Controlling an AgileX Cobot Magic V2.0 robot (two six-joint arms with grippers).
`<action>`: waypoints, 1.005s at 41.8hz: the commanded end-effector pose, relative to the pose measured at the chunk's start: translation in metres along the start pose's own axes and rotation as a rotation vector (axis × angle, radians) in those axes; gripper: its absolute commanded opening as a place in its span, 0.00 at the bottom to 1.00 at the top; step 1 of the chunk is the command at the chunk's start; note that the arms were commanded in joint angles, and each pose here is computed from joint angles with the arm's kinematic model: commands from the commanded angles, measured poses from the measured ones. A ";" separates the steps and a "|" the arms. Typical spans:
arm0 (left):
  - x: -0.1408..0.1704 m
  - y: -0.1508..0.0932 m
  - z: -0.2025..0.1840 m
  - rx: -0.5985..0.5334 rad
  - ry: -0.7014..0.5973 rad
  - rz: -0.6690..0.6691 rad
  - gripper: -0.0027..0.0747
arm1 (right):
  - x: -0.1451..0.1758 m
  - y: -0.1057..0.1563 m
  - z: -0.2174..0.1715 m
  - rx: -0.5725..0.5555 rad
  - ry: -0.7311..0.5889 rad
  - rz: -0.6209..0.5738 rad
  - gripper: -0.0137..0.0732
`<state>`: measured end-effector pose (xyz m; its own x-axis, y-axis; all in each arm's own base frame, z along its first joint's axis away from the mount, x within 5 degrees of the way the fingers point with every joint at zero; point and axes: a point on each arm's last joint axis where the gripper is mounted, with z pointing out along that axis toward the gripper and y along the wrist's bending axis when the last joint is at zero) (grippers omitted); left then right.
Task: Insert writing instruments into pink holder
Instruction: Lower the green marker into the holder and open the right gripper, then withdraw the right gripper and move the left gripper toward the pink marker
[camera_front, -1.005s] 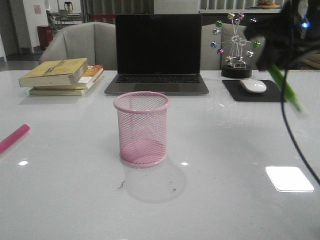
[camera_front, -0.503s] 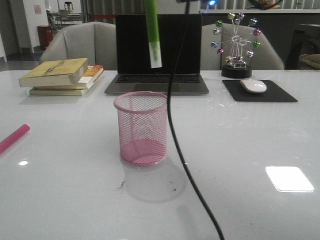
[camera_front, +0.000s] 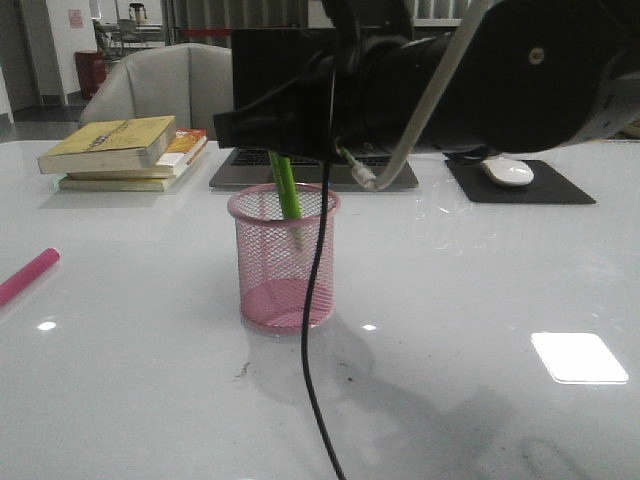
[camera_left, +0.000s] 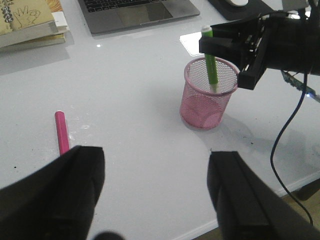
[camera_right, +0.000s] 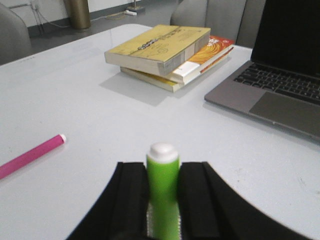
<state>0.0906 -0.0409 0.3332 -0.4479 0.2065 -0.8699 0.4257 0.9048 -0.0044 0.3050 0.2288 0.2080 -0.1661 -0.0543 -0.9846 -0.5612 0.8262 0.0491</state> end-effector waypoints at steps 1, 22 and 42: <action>-0.014 -0.001 -0.004 0.010 -0.091 -0.013 0.69 | -0.030 0.002 -0.005 -0.010 -0.133 -0.017 0.57; -0.016 -0.001 -0.004 0.007 -0.107 -0.013 0.69 | -0.111 0.005 -0.088 -0.037 -0.042 -0.012 0.68; -0.016 -0.001 -0.004 0.007 -0.107 -0.013 0.69 | -0.122 0.000 -0.225 -0.051 0.351 -0.136 0.68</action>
<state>0.0909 -0.0410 0.3338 -0.4428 0.2035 -0.8732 0.4252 0.9051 -0.0046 0.1540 0.1192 0.3526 -0.3985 -0.3725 -0.8381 -0.6357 0.7709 -0.0403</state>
